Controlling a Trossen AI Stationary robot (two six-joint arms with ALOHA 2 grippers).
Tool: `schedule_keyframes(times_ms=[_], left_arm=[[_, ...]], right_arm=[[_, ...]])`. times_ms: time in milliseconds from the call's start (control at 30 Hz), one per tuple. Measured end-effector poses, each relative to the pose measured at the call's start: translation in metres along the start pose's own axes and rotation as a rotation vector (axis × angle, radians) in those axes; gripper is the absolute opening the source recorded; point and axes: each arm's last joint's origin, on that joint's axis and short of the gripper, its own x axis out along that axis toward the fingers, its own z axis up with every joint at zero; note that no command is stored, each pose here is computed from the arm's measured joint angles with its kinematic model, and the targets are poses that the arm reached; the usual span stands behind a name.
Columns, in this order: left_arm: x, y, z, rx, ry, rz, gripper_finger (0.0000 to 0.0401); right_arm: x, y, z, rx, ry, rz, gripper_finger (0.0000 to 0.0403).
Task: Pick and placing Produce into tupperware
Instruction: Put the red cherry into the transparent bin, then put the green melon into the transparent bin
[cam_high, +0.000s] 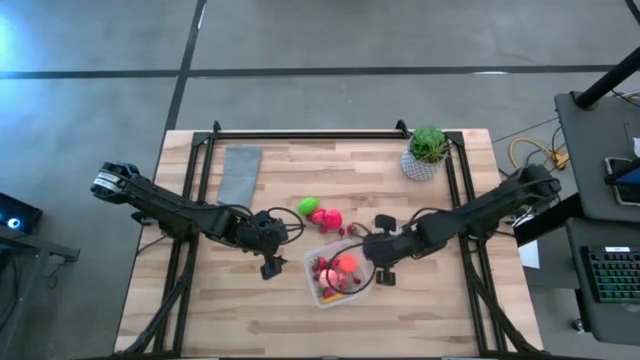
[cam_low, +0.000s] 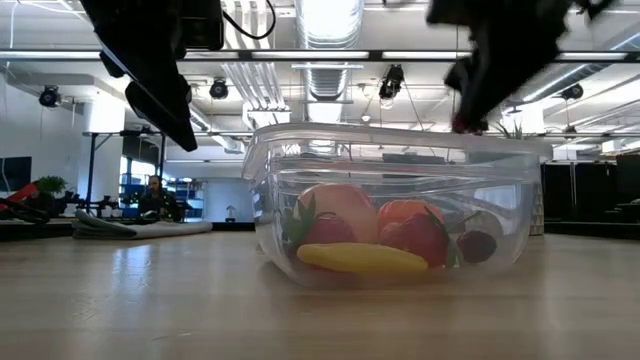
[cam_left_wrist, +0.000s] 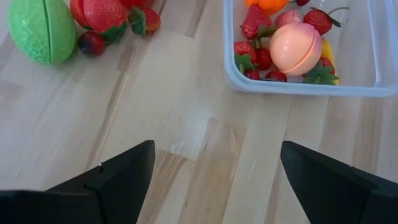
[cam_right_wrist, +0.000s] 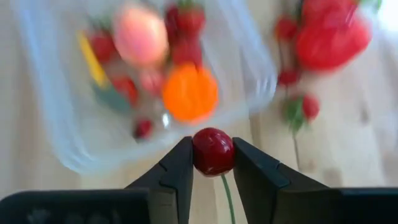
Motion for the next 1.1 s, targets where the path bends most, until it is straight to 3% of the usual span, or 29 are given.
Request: schedule_keyframes(times_ms=[200, 433, 633, 733, 900, 1000, 1100], left_arm=[[0.0, 0.001, 0.0, 0.0, -0.014, 0.018, 0.0334], [0.0, 0.001, 0.0, 0.001, -0.015, 0.022, 0.0334], [0.0, 0.001, 0.0, 0.001, -0.014, 0.022, 0.0334], [0.0, 0.001, 0.0, 0.001, -0.014, 0.022, 0.0334], [-0.001, 0.0, 0.001, -0.003, -0.019, 0.017, 0.0334], [-0.003, -0.003, 0.005, -0.021, -0.034, -0.011, 0.0334], [-0.006, -0.002, 0.009, 0.048, -0.043, -0.021, 0.0334]], right_arm=[[-0.028, 0.005, 0.032, 0.034, -0.124, 0.081, 0.0096], [-0.003, 0.02, 0.05, 0.078, -0.062, 0.2, 0.0114], [0.002, 0.024, 0.06, 0.113, -0.067, 0.236, 0.0165], [-0.001, 0.02, 0.062, 0.14, -0.065, 0.161, 0.0197], [-0.022, 0.0, 0.067, 0.258, -0.025, -0.062, 0.0229], [-0.022, -0.017, 0.065, 0.351, 0.085, -0.088, 0.0237], [-0.017, -0.035, 0.063, 0.443, 0.156, -0.089, 0.0237]])
